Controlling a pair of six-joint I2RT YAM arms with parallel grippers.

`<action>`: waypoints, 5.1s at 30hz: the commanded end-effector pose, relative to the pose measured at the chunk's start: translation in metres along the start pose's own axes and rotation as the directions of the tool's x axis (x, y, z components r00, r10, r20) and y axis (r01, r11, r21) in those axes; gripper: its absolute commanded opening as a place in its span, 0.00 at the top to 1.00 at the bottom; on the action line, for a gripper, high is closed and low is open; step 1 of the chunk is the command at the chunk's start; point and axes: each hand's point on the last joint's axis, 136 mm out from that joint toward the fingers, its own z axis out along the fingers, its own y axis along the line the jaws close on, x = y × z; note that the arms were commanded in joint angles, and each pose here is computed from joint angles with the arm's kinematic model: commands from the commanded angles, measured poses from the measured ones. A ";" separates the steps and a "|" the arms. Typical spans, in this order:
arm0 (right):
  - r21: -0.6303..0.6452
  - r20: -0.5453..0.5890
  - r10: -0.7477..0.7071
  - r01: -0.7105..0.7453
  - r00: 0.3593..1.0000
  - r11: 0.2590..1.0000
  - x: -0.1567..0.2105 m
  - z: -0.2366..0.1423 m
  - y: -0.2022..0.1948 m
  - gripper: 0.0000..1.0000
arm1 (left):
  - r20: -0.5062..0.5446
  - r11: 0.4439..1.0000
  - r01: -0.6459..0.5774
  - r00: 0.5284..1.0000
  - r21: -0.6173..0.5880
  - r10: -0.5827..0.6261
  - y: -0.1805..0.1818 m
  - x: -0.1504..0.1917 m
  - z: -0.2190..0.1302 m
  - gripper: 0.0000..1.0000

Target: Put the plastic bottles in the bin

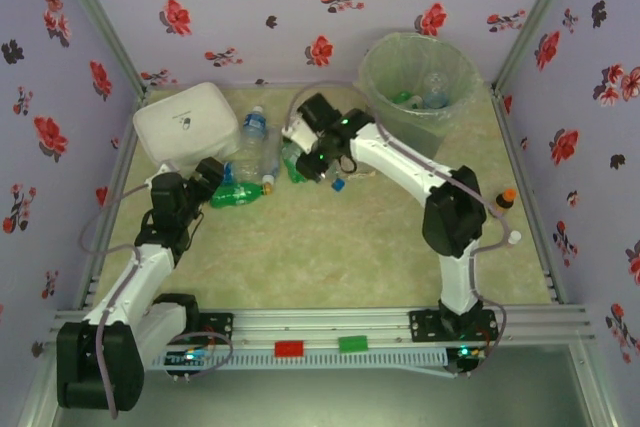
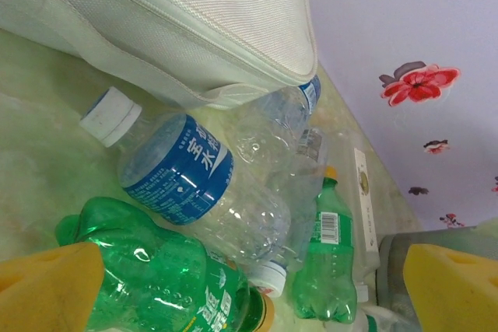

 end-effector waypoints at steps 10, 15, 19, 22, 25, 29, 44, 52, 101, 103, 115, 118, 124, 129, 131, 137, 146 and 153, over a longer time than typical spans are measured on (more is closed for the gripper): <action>0.289 0.608 0.178 -0.425 0.774 0.858 -0.077 -0.200 -0.130 0.64 | -0.053 0.991 -0.102 0.993 0.088 0.107 -0.034 0.011 0.006 0.00; 0.419 0.722 0.107 -0.554 0.684 0.720 -0.068 -0.250 -0.174 0.64 | -0.077 0.983 -0.146 0.985 0.107 0.155 -0.046 0.018 0.012 0.00; 0.456 0.721 0.121 -0.599 0.682 0.658 -0.055 -0.251 -0.200 0.64 | -0.105 0.983 -0.152 0.981 0.108 0.163 -0.048 0.025 0.017 0.00; 0.534 0.692 0.117 -0.614 0.712 0.581 -0.040 -0.242 -0.220 0.64 | -0.121 0.981 -0.159 0.978 0.110 0.172 -0.049 0.029 0.019 0.00; 0.579 0.649 0.142 -0.606 0.747 0.545 -0.026 -0.227 -0.234 0.64 | -0.132 0.980 -0.167 0.975 0.104 0.180 -0.048 0.032 0.020 0.00; 0.597 0.590 0.220 -0.603 0.777 0.529 -0.003 -0.200 -0.248 0.63 | -0.145 0.982 -0.166 0.973 0.093 0.178 -0.045 0.034 0.022 0.00; 0.585 0.543 0.360 -0.649 0.759 0.486 0.034 -0.173 -0.260 0.20 | -0.154 0.981 -0.169 0.971 0.093 0.182 -0.050 0.035 0.021 0.00; 0.524 0.653 0.274 -0.683 0.706 0.509 0.010 -0.228 -0.237 0.00 | -0.147 0.983 -0.162 0.974 0.083 0.173 -0.048 0.033 0.020 0.00; 0.295 0.441 0.268 -0.421 0.856 0.858 0.027 -0.068 -0.062 0.00 | 0.061 0.741 0.441 0.875 -0.506 -0.480 0.080 0.075 0.062 0.15; 0.302 0.443 0.263 -0.418 0.857 0.857 0.028 -0.070 -0.062 0.00 | 0.071 0.735 0.460 0.866 -0.498 -0.495 0.083 0.078 0.062 0.22; 0.130 0.429 0.248 -0.331 0.868 0.935 0.014 -0.055 -0.031 0.01 | 0.081 0.831 0.402 0.912 -0.386 -0.403 0.055 0.053 0.048 0.50; 0.035 0.420 0.249 -0.289 0.873 0.957 0.007 -0.051 -0.014 0.00 | 0.063 0.908 0.302 0.953 -0.292 -0.296 0.024 0.034 0.043 0.51; -0.165 0.408 0.266 -0.217 0.873 0.962 -0.010 -0.046 0.019 0.00 | 0.055 0.996 0.083 0.995 -0.025 -0.082 -0.051 0.009 0.029 0.54; -0.312 0.405 0.293 -0.171 0.866 0.935 -0.025 -0.045 0.048 0.00 | -0.001 0.985 -0.003 1.000 0.174 0.004 -0.099 0.014 0.022 0.54; -0.355 0.407 0.304 -0.157 0.862 0.921 -0.031 -0.044 0.058 0.00 | -0.032 0.968 -0.025 0.999 0.249 0.034 -0.116 0.020 0.022 0.54; -0.408 0.388 0.316 -0.146 0.866 0.901 -0.039 -0.032 0.077 0.01 | -0.116 0.914 -0.064 0.986 0.401 0.120 -0.155 0.044 0.020 0.54; -0.344 0.355 0.299 -0.173 0.886 0.923 -0.035 -0.013 0.071 0.03 | -0.175 0.852 -0.080 0.965 0.517 0.197 -0.183 0.067 0.012 0.54; -0.318 0.355 0.297 -0.184 0.886 0.930 -0.034 -0.009 0.066 0.28 | -0.201 0.832 -0.077 0.954 0.550 0.221 -0.189 0.076 0.009 0.52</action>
